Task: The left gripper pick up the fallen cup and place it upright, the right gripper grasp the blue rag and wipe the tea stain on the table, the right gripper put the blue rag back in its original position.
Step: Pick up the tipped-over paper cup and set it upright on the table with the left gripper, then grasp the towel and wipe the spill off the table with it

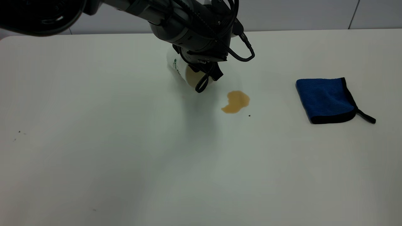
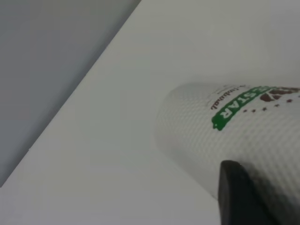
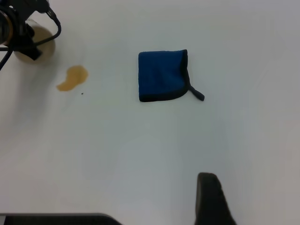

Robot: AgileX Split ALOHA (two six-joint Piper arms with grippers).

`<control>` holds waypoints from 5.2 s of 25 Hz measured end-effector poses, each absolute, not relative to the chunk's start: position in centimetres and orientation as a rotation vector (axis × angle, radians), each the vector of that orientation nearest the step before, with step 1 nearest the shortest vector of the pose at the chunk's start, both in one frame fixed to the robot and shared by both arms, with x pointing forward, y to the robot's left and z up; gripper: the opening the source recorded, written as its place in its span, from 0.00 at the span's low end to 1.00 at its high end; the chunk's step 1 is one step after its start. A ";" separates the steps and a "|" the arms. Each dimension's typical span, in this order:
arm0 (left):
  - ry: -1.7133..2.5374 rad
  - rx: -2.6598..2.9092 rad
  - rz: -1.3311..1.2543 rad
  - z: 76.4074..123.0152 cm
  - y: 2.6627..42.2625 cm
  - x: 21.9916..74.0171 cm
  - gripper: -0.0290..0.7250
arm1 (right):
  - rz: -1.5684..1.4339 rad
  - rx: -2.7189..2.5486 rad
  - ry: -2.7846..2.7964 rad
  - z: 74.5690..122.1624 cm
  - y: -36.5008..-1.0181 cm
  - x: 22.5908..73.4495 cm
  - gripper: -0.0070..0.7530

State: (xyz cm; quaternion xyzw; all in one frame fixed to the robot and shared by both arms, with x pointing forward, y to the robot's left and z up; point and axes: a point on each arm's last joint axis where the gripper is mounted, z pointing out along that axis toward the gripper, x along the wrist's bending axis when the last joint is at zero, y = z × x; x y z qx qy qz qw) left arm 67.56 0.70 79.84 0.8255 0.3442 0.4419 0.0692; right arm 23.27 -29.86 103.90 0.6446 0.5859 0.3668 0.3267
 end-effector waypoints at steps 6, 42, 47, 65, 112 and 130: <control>1.014 2.514 1.432 82.4 1.3 68.0 0.05 | 0.961 1.689 1.535 103.9 -29.9 23.3 0.65; 1.612 2.355 -0.059 85.9 15.1 71.5 0.09 | 0.961 1.689 1.535 103.9 -29.9 23.3 0.65; 1.582 2.362 -0.050 85.9 14.7 71.4 0.29 | 0.961 1.689 1.535 103.9 -29.9 23.3 0.65; 1.405 2.278 0.074 101.2 13.2 73.7 0.70 | 0.961 1.689 1.535 103.9 -29.9 23.3 0.65; 1.458 2.738 0.229 106.3 21.4 40.0 0.70 | 0.961 1.689 1.535 103.9 -29.9 23.3 0.65; 1.369 2.441 0.415 102.8 27.7 29.6 0.70 | 0.961 1.689 1.535 103.9 -29.9 23.3 0.65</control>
